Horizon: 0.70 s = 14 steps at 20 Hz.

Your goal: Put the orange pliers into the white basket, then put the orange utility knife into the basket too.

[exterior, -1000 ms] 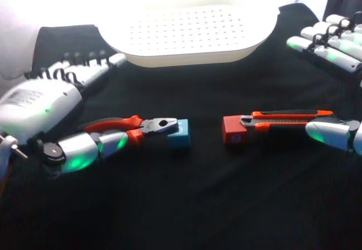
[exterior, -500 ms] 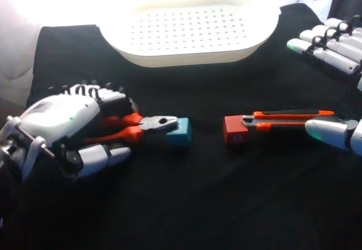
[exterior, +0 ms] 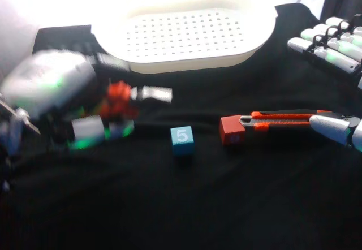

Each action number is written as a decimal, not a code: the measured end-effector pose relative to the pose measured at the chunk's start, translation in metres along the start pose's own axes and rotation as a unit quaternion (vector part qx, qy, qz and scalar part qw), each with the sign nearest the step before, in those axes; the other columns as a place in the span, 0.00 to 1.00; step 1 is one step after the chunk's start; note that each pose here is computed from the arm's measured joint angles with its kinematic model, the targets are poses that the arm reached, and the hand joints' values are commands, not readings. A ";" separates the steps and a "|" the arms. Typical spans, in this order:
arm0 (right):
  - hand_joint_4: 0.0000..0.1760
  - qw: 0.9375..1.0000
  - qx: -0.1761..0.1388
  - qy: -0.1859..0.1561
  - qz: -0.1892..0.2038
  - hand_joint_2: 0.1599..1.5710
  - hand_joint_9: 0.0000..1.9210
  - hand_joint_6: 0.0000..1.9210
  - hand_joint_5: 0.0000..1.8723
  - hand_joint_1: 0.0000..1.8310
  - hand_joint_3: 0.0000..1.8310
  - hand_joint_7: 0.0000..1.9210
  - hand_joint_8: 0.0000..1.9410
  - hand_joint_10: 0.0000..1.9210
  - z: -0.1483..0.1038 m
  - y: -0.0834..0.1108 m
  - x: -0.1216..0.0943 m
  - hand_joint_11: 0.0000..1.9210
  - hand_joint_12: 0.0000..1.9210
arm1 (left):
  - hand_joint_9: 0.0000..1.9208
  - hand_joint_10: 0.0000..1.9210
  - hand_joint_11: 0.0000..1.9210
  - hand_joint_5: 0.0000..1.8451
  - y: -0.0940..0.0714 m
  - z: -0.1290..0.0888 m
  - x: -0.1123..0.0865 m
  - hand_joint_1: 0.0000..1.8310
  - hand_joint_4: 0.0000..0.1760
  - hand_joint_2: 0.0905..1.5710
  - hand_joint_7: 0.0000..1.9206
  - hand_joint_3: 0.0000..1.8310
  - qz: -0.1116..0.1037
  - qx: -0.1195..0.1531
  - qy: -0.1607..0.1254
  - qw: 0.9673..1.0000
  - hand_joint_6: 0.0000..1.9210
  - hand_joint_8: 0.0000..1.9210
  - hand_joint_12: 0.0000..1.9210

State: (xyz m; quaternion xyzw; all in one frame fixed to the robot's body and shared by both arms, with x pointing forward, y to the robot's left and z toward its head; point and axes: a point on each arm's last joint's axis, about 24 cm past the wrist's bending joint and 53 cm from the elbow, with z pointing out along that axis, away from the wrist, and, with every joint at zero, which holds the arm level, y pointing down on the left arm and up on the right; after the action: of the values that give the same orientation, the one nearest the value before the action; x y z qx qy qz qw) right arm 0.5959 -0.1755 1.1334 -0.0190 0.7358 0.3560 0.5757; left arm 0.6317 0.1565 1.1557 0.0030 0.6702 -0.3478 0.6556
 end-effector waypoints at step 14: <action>0.22 1.000 -0.003 0.024 0.002 0.83 0.00 0.00 0.00 0.16 0.00 0.00 0.00 0.00 0.005 0.000 0.020 0.00 0.00 | 0.56 1.00 0.64 0.40 0.019 0.155 0.006 0.78 0.00 0.78 0.47 0.00 -0.022 -0.052 0.075 0.996 1.00 1.00 1.00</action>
State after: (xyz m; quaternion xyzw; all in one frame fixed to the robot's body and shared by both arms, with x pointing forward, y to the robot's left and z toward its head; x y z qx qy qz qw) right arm 0.5939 -0.1652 1.1157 -0.0281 0.7484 0.3591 0.5569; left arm 0.7758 0.0953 1.1573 -0.0199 0.7343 -0.3253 0.5954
